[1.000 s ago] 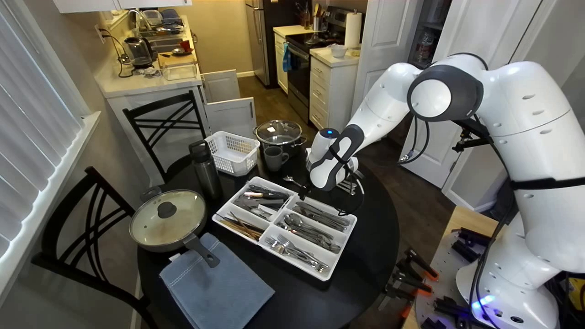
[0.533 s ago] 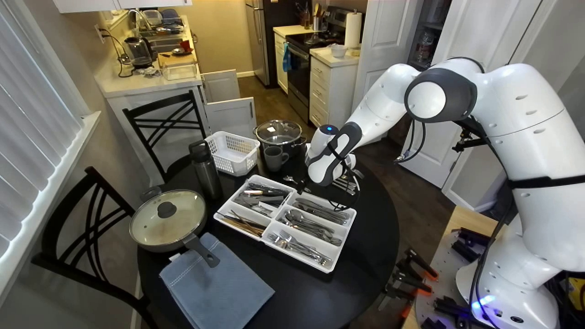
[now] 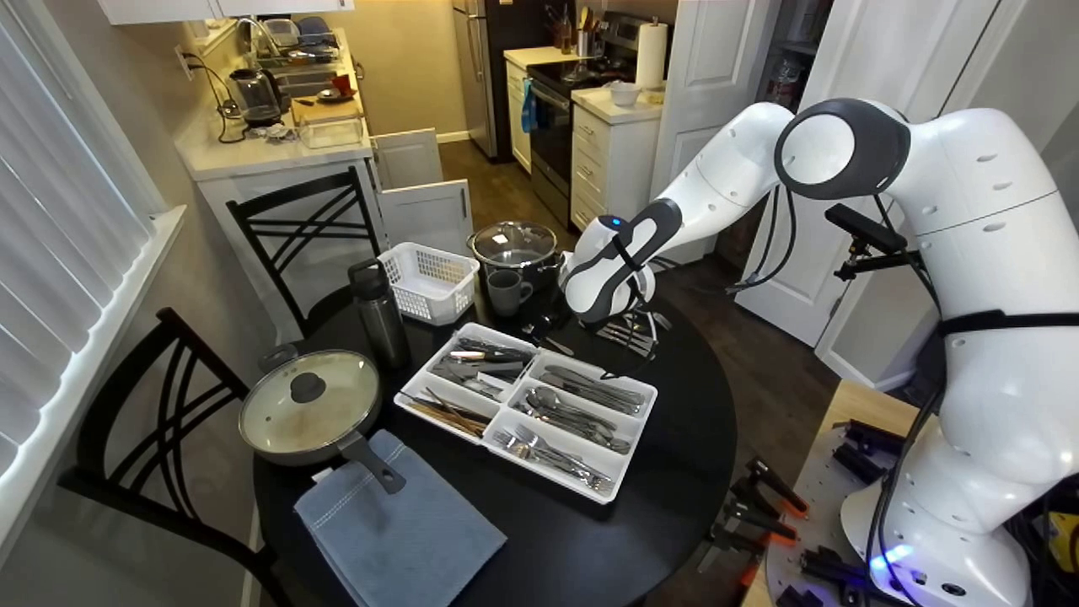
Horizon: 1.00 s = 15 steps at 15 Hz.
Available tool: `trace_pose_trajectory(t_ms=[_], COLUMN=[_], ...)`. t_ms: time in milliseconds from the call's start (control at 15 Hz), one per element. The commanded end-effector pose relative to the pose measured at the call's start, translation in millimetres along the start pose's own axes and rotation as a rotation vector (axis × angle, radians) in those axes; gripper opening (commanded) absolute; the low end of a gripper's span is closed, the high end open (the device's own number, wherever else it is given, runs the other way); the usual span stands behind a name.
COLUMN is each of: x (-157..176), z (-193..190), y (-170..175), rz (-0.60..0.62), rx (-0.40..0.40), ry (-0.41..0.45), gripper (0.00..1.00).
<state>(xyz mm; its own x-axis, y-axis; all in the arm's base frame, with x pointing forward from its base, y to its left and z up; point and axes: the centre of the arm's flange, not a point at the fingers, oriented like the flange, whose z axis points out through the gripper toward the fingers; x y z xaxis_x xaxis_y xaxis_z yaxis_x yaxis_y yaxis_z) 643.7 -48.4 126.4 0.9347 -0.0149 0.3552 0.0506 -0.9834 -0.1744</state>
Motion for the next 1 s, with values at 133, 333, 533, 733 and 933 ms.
trace_pose_trajectory(t_ms=[133, 333, 533, 733, 933], x=[-2, -3, -4, 2, 20], z=[-10, 5, 28, 46, 50], y=[27, 36, 40, 44, 50], rz=[-0.051, -0.072, -0.074, -0.061, -0.023], rx=[-0.135, -0.163, -0.148, -0.137, -0.155], ry=[0.044, 0.014, -0.028, -0.061, -0.115], gripper=[1.0, 1.0, 1.0, 1.0, 1.0])
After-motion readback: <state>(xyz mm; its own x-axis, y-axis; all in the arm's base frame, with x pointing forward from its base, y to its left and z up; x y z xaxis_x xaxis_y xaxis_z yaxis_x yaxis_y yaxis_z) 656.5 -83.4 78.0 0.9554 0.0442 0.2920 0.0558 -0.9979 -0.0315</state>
